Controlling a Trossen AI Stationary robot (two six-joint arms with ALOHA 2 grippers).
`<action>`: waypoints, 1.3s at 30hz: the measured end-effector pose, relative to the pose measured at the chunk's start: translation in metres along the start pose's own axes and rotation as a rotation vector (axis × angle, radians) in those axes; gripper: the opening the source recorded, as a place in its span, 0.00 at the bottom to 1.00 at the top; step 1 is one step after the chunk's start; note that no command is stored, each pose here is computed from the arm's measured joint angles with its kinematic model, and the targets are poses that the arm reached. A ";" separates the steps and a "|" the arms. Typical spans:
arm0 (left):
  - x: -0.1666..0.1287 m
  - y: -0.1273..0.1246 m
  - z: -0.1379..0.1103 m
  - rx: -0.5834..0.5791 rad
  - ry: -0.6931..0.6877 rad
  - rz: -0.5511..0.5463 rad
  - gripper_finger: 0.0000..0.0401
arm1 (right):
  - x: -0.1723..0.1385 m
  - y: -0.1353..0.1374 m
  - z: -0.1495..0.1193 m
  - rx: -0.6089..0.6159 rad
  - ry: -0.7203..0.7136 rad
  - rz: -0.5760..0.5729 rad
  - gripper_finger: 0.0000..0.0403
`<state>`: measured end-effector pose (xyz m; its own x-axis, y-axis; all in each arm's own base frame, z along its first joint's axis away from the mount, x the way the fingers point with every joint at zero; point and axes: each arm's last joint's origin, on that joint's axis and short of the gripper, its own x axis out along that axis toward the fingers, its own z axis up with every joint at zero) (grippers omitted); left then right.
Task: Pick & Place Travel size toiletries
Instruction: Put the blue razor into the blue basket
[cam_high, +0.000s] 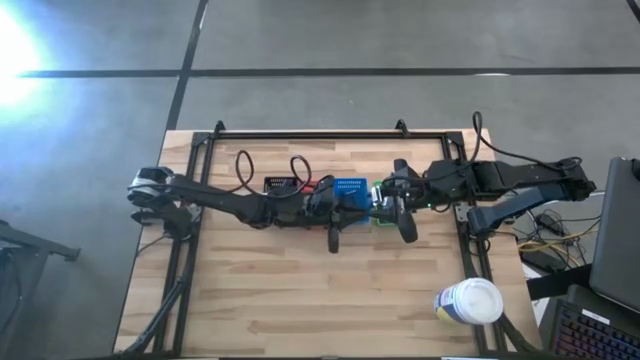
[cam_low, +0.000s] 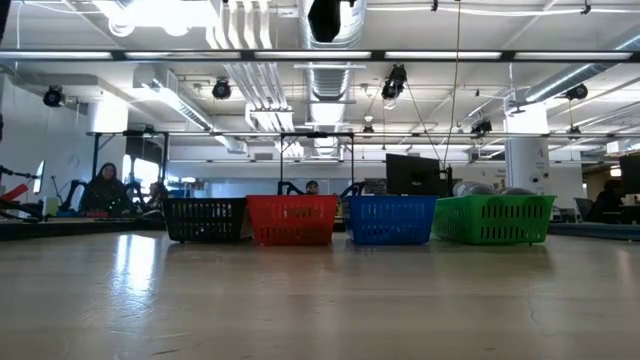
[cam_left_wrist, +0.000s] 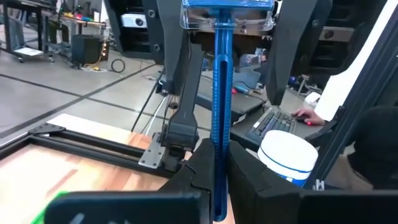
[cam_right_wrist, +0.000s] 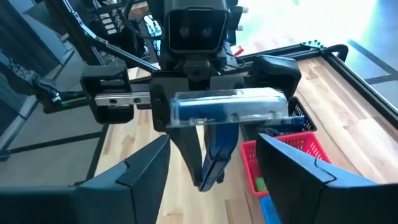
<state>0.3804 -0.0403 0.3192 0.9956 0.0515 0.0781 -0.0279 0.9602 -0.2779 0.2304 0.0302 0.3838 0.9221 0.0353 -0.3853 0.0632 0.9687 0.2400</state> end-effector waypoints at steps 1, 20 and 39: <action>0.001 0.001 -0.001 0.000 -0.002 -0.003 0.06 | 0.001 0.000 0.000 0.002 0.003 -0.001 0.57; 0.002 0.006 0.001 0.003 -0.005 -0.003 0.08 | 0.011 -0.004 -0.003 0.051 0.037 -0.029 0.06; -0.029 0.017 -0.020 -0.107 0.432 0.273 0.59 | 0.039 -0.071 -0.023 0.394 0.265 -0.163 0.07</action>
<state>0.3532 -0.0311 0.2931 0.9001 0.1567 -0.4066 -0.3049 0.8931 -0.3307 0.2527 -0.0316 0.3313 0.7628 0.0017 -0.6467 0.3850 0.8022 0.4563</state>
